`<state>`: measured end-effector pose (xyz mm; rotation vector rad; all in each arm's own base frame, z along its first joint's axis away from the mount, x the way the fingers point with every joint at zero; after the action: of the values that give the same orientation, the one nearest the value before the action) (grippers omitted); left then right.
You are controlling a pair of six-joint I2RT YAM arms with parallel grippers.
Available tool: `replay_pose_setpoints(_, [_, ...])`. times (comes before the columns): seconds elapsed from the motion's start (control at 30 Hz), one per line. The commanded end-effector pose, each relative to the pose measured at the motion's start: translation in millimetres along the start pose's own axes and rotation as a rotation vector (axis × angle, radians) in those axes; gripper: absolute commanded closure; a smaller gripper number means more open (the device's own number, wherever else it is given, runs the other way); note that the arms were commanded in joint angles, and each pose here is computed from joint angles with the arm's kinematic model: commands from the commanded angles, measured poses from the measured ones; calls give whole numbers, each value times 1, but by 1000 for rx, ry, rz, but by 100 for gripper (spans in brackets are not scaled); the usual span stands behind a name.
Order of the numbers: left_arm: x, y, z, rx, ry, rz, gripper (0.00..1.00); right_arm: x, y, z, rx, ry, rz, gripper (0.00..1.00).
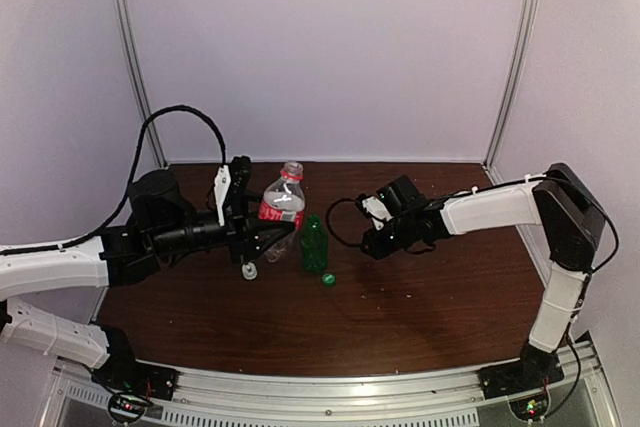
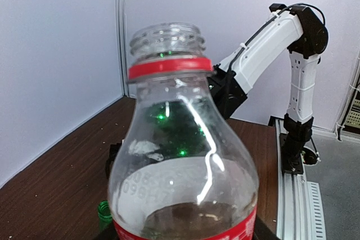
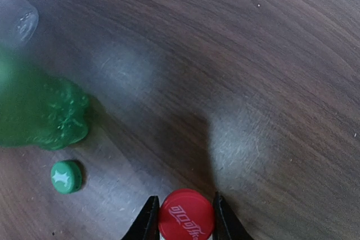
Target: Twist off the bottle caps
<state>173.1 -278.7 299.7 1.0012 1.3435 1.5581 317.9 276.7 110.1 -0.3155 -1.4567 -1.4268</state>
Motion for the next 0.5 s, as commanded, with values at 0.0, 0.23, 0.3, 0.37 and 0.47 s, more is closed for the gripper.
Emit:
replay_pose_setpoints(0.0, [2,2,3,-14,23,-20,71,-14,32,-10,-34,-42,-77,71])
replay_pose_setpoints(0.23, [5,0,4,-20,40,-14,71,-39,33,-24,-43,-73,-40,68])
replay_pose_setpoints(0.3, [5,0,4,-21,41,-13,71,-42,33,-30,-52,-79,-36,67])
replay_pose_setpoints(0.37, [4,-1,4,-21,38,-13,71,-45,32,-34,-56,-86,-33,66])
replay_pose_setpoints(0.47, [2,-2,4,-20,32,-10,71,-47,30,-39,-59,-95,-29,65])
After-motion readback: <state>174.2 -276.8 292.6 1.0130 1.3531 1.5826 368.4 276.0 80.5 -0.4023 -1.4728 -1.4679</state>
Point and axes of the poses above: each gripper's point midway between its finger pads, its own x axis back along the fingers, its own z axis along the line the jaws close on, y = z × x, the point moved 6 cm from there along x, back along the fingers, and after that the axes turned 8 degrees about -x, right-handed, at the moved point
